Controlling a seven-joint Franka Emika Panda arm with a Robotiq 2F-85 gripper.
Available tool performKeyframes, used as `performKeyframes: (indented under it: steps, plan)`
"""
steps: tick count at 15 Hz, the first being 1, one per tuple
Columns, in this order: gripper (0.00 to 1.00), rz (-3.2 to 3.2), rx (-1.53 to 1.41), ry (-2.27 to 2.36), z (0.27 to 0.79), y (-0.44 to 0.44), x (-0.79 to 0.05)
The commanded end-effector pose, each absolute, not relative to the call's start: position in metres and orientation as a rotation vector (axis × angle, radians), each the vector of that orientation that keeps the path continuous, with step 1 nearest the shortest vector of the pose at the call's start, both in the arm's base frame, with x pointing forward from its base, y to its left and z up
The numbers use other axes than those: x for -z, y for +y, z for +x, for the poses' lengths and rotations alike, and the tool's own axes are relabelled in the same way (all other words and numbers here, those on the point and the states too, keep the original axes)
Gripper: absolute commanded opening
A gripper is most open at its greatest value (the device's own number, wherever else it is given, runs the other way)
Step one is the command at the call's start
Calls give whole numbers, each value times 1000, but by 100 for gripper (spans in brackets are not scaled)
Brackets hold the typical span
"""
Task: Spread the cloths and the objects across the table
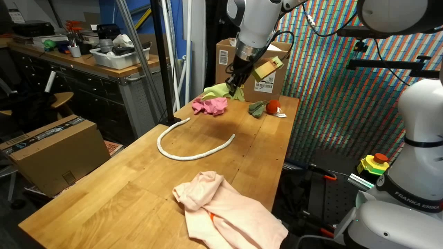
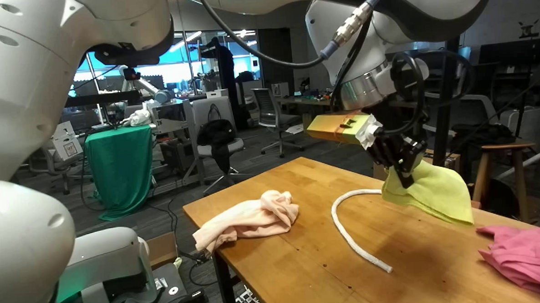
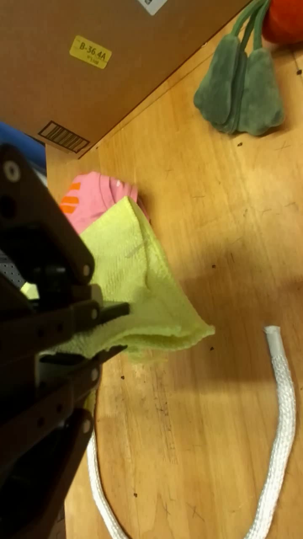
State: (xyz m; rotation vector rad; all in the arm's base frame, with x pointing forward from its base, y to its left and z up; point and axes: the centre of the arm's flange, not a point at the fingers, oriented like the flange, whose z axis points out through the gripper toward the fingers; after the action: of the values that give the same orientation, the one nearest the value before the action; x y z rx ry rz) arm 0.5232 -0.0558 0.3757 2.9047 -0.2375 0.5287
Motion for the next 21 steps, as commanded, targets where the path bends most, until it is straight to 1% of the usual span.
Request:
performKeyframes:
  steps: [1, 8, 21]
  plan:
    - [8, 2901, -539, -323, 493, -66, -377]
    - [8, 2876, -453, -422, 465, -84, -367]
    - [8, 2965, -209, -438, 418, -81, -352]
